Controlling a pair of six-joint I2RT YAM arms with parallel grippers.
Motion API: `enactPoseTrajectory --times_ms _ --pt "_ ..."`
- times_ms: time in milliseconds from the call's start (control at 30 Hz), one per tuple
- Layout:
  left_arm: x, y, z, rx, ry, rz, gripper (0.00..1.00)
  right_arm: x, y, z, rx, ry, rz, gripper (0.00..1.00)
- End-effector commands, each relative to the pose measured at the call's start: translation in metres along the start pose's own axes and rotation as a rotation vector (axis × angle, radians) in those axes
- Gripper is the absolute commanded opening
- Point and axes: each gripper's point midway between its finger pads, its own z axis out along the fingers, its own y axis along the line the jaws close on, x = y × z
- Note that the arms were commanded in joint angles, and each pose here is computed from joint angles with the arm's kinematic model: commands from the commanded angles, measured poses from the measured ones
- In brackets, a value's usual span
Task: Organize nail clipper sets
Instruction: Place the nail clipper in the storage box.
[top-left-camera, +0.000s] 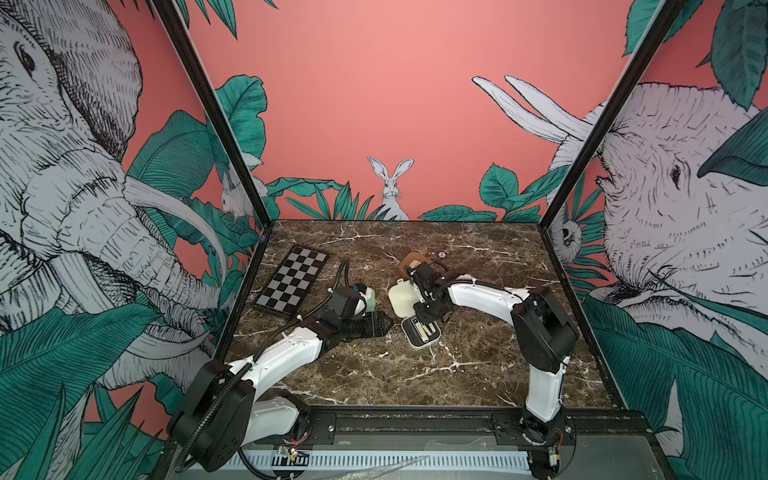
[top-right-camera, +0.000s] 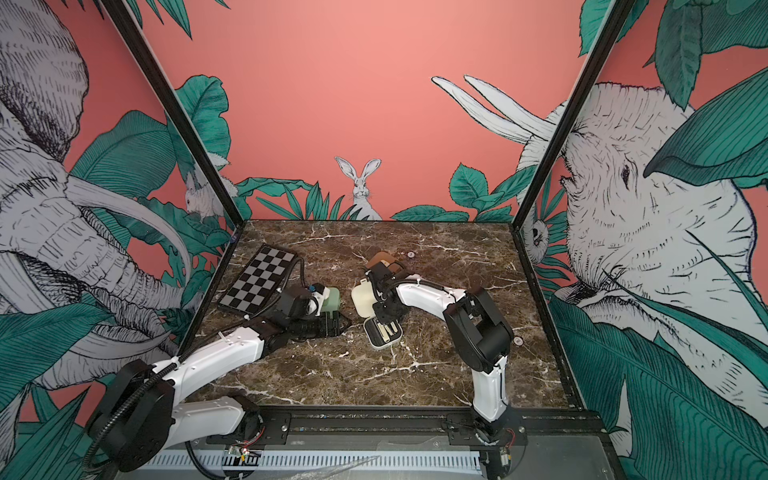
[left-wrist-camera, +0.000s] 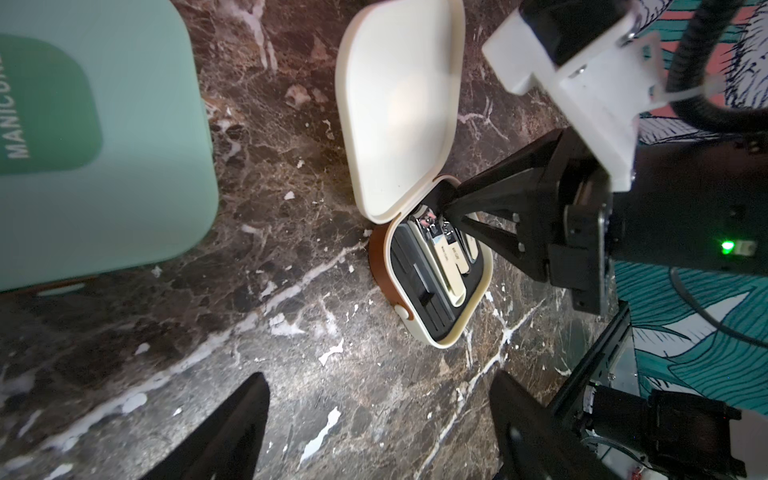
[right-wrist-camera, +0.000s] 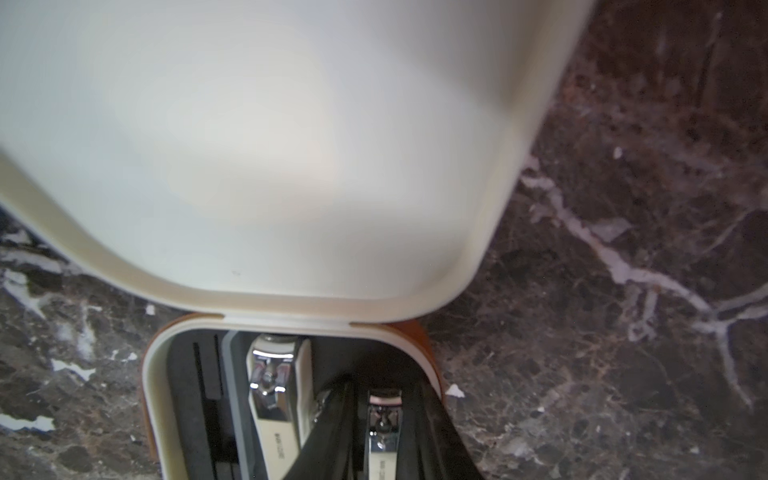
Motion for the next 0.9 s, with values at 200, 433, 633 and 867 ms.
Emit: enactPoseTrajectory --times_ms 200,433,633,867 --pt "-0.006 -0.008 -0.002 0.019 -0.019 0.009 0.85 -0.016 -0.003 -0.027 0.029 -0.064 0.021 0.39" --pt "-0.007 -0.009 -0.002 0.021 -0.017 0.011 0.85 -0.011 -0.001 -0.017 0.019 -0.037 0.018 0.10" --pt "-0.006 -0.008 -0.001 0.017 -0.014 0.010 0.85 -0.001 0.001 -0.004 0.002 0.004 0.022 0.02" --pt "-0.011 -0.010 -0.003 0.011 -0.029 0.014 0.86 0.018 0.001 0.009 -0.009 0.035 0.045 0.01"
